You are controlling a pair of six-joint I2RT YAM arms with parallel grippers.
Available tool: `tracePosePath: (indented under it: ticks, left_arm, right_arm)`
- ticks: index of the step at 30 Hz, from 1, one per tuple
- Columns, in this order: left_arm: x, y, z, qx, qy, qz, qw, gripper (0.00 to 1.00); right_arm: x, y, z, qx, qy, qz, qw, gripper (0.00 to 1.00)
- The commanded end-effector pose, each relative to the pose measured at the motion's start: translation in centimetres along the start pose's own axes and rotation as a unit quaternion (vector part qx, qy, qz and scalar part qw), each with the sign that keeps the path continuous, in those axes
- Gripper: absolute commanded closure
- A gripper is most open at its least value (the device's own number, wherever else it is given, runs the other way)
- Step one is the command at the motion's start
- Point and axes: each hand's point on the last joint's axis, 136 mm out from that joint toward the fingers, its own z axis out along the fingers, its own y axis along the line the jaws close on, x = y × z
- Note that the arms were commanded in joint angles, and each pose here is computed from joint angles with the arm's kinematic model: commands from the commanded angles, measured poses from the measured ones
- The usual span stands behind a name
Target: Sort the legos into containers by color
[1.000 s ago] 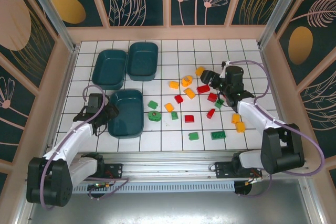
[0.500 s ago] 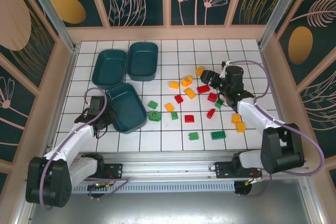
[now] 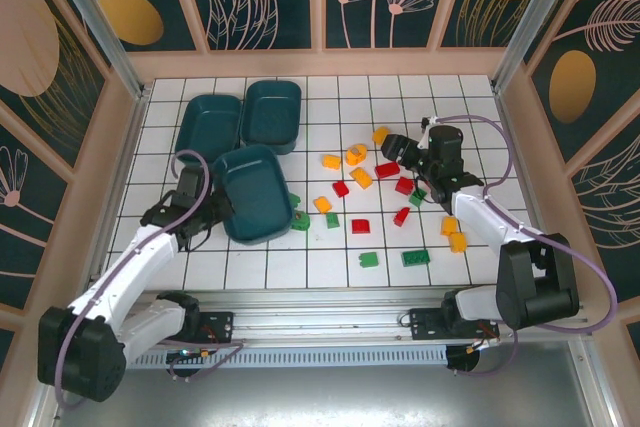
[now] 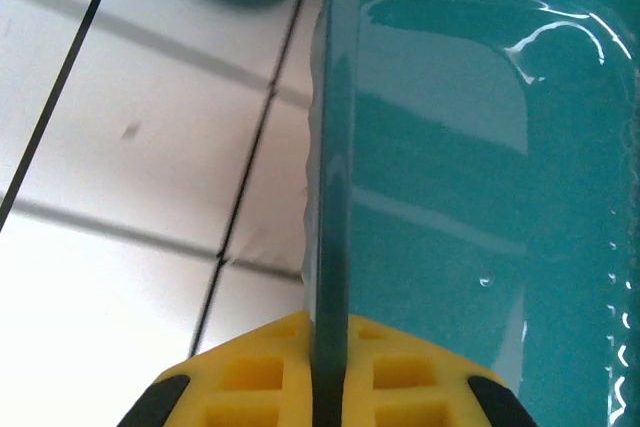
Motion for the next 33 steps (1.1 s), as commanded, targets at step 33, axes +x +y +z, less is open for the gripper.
tracePosePath:
  ticks: [33]
  left_arm:
    - [-12.8,-20.9,25.7,0.046,0.011,0.198,0.979,1.0]
  right_arm:
    - [-0.4,-2.2,-3.5,0.026,-0.036,0.056,0.997,0.21]
